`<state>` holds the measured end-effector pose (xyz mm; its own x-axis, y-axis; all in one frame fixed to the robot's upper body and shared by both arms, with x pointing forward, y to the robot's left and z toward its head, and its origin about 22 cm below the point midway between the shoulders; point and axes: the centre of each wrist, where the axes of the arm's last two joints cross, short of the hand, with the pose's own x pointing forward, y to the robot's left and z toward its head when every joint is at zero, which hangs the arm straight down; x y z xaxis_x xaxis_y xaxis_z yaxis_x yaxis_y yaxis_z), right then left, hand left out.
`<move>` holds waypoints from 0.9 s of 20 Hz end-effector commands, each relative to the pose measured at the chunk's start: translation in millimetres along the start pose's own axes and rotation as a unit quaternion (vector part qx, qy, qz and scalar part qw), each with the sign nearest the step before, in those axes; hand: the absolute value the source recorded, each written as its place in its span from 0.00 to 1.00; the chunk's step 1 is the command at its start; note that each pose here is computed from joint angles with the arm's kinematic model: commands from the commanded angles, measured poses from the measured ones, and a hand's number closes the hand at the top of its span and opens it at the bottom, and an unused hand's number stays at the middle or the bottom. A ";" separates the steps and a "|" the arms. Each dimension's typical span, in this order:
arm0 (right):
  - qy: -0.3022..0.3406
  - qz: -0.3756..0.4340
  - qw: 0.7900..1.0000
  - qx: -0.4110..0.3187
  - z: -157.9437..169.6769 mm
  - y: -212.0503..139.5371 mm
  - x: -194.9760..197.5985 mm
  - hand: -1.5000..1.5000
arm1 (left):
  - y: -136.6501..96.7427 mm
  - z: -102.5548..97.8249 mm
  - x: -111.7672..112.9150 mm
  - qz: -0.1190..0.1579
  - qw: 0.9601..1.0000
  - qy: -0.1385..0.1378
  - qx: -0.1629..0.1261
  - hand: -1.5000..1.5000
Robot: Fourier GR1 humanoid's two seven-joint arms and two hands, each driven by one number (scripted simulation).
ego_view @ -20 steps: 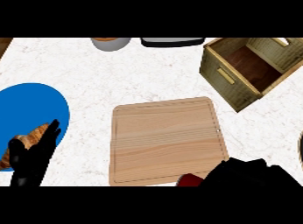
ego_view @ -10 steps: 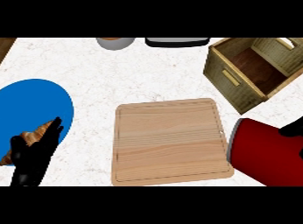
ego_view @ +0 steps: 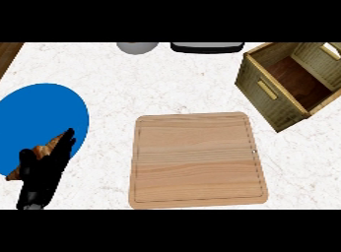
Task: Pick the can from the cutting board and place it in the basket
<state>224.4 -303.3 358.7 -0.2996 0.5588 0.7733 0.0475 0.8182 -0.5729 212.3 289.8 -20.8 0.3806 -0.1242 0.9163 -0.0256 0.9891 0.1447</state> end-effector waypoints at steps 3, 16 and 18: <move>0.019 0.026 0.999 -0.003 -33.5 -51.6 -11.1 1.00 | -5.0 -2.7 -26.7 0.000 0.998 0.070 -0.006 0.50; 0.059 -0.012 0.998 0.024 -100.8 -11.2 -83.1 1.00 | -5.7 1.0 -24.1 -0.002 0.997 0.075 -0.005 0.50; 0.074 -0.067 0.995 0.014 -108.6 -11.0 -100.7 1.00 | -11.9 -5.7 -22.4 0.005 0.997 0.073 -0.007 0.50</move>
<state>335.5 -346.4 334.1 -0.1953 0.5342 0.8225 0.0109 0.8397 -0.5429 219.5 283.3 -19.7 0.3819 -0.1272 0.9154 -0.0053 0.9902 0.1398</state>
